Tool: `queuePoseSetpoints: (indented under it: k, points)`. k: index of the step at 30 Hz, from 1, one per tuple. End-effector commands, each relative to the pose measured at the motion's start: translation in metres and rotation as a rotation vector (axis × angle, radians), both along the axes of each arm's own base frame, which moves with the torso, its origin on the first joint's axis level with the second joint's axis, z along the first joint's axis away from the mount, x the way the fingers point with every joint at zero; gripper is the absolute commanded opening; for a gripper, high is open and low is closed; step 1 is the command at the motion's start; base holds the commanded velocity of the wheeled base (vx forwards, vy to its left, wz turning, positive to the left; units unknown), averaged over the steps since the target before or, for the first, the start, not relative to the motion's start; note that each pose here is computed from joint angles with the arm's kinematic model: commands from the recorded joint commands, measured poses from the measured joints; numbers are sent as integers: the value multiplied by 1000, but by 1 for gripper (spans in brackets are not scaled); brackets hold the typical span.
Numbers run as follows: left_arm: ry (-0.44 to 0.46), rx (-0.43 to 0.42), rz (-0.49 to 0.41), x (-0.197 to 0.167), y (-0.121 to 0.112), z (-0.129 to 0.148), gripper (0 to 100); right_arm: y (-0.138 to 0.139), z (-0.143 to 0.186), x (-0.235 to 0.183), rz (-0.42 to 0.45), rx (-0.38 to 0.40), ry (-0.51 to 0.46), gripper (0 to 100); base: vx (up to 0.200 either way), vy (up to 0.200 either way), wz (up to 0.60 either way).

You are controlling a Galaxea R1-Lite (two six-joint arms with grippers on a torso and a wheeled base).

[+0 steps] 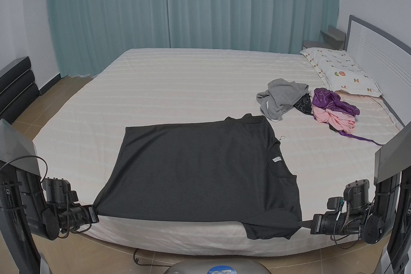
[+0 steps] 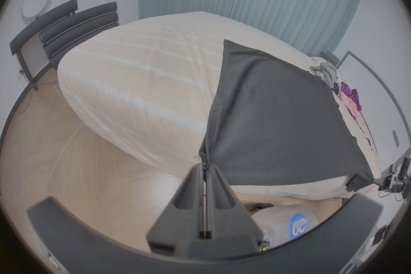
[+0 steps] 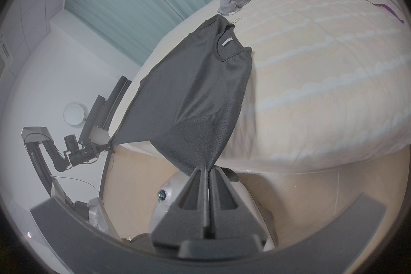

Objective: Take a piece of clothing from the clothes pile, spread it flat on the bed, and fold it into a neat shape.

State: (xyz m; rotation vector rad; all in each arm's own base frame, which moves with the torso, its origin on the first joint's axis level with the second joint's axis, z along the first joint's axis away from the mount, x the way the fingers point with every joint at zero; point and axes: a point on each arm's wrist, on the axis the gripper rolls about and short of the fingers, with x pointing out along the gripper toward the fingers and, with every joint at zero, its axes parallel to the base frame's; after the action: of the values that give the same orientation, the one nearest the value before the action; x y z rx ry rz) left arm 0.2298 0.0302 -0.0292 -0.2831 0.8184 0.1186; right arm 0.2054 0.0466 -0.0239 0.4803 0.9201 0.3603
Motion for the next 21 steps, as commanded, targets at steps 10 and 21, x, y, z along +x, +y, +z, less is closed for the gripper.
queuePoseSetpoints:
  k: [10, 21]
  points:
    - [38, 38, -47, -10, -2, -2, 0, -2, 11, -22, 84, -87, 72, 0, 0, 0, 0]
    - [71, 94, -104, -22, 0, -2, 0, -3, 15, -32, 134, -126, 120, 0, 0, 0, 0]
